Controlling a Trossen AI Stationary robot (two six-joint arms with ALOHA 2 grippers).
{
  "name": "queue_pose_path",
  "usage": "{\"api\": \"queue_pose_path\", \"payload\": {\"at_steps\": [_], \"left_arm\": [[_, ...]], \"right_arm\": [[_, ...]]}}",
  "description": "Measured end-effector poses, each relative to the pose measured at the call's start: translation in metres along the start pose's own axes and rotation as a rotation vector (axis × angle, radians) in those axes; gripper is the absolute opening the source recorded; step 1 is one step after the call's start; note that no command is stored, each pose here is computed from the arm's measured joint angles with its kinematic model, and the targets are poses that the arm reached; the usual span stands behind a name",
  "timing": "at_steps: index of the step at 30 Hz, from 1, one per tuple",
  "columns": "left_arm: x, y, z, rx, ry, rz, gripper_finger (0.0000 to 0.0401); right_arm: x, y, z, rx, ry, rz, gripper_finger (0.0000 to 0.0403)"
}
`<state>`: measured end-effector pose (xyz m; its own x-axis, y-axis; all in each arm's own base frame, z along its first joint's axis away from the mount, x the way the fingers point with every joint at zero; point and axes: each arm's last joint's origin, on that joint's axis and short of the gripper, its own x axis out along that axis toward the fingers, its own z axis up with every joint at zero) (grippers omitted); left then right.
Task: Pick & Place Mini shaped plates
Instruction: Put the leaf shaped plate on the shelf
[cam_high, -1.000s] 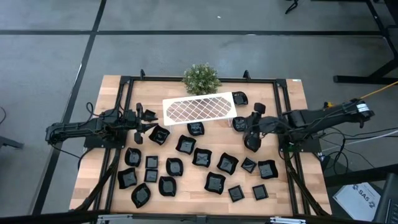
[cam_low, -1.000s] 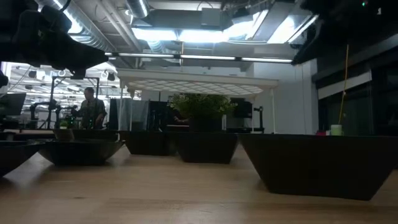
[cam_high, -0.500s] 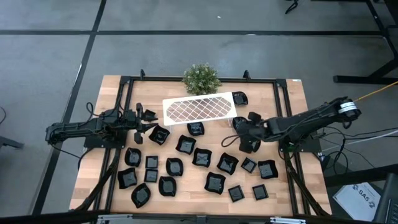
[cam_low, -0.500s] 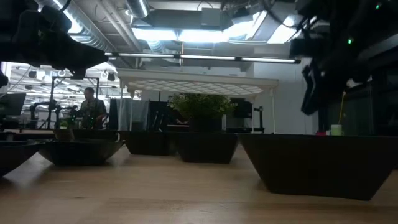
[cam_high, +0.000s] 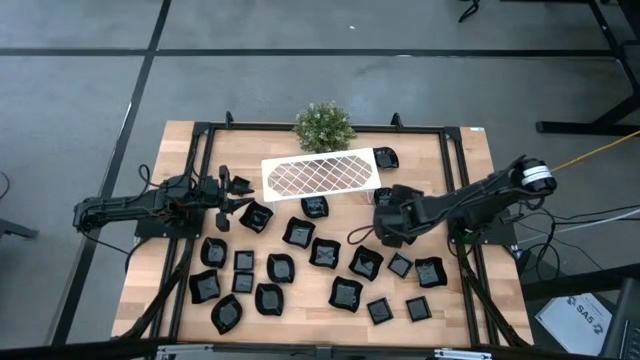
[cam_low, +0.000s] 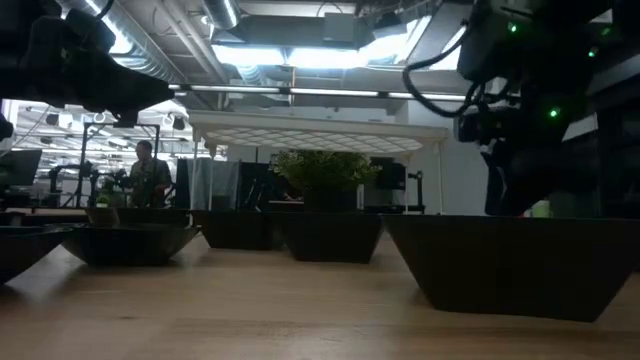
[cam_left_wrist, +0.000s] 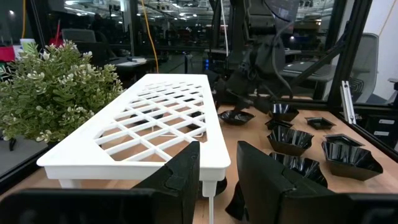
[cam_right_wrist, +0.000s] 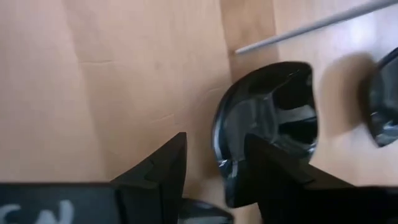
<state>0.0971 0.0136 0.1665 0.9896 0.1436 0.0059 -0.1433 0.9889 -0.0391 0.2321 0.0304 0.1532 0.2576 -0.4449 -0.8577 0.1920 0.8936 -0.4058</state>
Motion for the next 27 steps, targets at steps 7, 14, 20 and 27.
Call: {"api": "queue_pose_path", "payload": {"at_steps": [7, 14, 20, 27], "left_arm": [[0.0, 0.0, 0.0, 0.0, 0.0, 0.0, 0.01], [0.0, 0.0, 0.0, 0.0, 0.0, 0.0, 0.01], [0.0, 0.0, 0.0, 0.0, 0.0, 0.0, 0.01], [0.0, 0.0, 0.0, 0.0, 0.0, 0.0, 0.01]], "right_arm": [[0.01, 0.006, 0.002, -0.064, 0.011, -0.027, 0.0161], [0.023, 0.012, 0.0, -0.093, 0.06, -0.051, 0.0161], [0.026, 0.013, 0.0, -0.097, 0.061, -0.078, 0.016], [0.026, 0.013, 0.0, -0.089, 0.052, -0.089, 0.0151]]}}
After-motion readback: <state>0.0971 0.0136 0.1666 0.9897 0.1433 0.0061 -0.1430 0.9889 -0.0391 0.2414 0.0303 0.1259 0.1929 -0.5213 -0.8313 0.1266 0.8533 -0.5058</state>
